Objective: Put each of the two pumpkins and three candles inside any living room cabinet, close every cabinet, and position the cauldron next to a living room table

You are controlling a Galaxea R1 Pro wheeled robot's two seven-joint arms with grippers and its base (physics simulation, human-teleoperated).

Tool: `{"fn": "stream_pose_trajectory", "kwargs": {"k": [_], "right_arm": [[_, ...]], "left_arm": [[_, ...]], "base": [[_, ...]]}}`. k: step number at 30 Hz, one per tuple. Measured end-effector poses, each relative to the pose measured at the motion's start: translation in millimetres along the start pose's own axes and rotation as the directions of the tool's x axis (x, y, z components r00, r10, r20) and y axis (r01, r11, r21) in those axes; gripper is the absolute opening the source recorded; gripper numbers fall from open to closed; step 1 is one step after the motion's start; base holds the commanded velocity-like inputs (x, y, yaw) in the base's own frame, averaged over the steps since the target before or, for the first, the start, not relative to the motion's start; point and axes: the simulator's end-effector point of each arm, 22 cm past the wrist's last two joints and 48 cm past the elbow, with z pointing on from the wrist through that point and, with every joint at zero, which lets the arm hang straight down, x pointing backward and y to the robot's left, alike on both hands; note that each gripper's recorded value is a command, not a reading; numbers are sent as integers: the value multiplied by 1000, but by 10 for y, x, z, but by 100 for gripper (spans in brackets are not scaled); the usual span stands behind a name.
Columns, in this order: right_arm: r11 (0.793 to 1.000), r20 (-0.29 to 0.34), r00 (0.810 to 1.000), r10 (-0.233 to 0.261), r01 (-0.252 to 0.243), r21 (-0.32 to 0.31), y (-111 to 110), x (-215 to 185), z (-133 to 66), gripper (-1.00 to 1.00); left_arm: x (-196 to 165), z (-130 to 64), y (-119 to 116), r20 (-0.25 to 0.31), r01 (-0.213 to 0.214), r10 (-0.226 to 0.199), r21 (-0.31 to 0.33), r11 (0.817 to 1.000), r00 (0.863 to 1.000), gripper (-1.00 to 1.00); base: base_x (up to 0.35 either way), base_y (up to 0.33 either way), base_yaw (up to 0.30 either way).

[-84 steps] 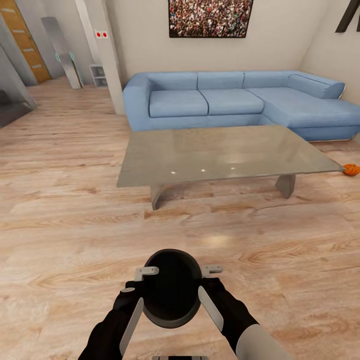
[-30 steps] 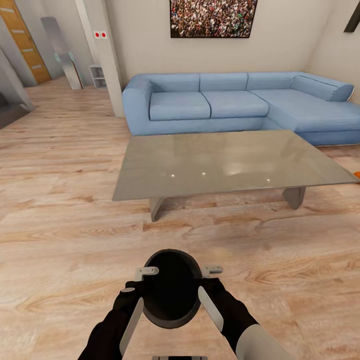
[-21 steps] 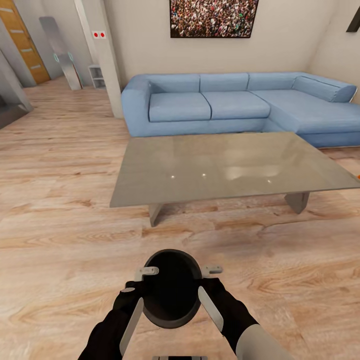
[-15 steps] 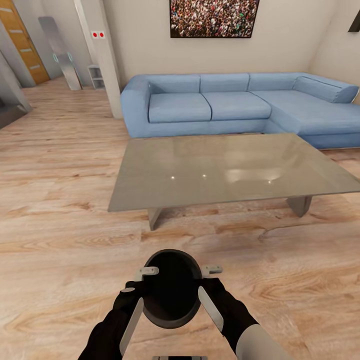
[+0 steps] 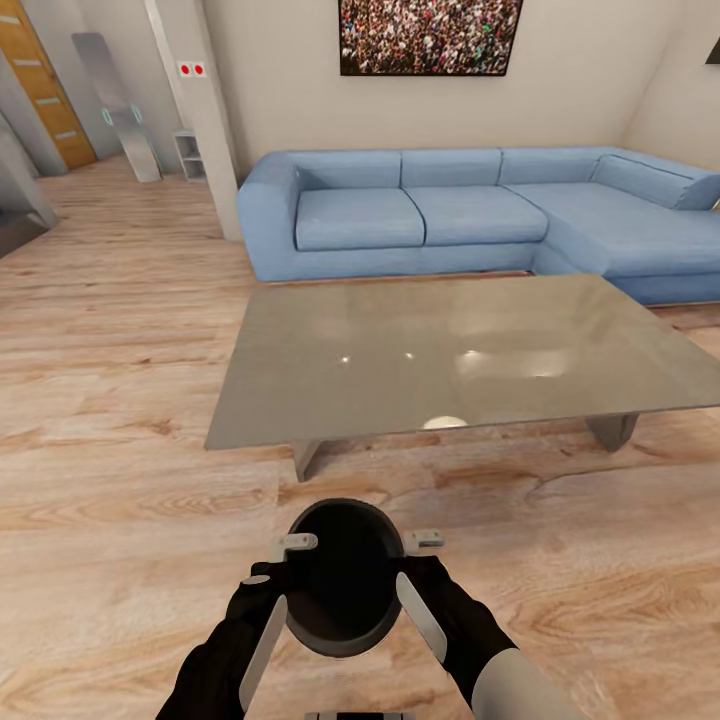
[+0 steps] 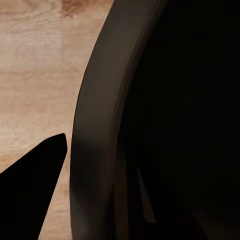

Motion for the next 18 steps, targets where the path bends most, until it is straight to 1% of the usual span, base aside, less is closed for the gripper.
{"fn": "stream_pose_trajectory", "kwargs": {"k": [18], "right_arm": [[1000,-1,1000,0,0,0,0,3,1,-100]], "left_arm": [[3,1,0,-1,0,0,0,1000,1000,-100]], "base": [[226,0,0]]}}
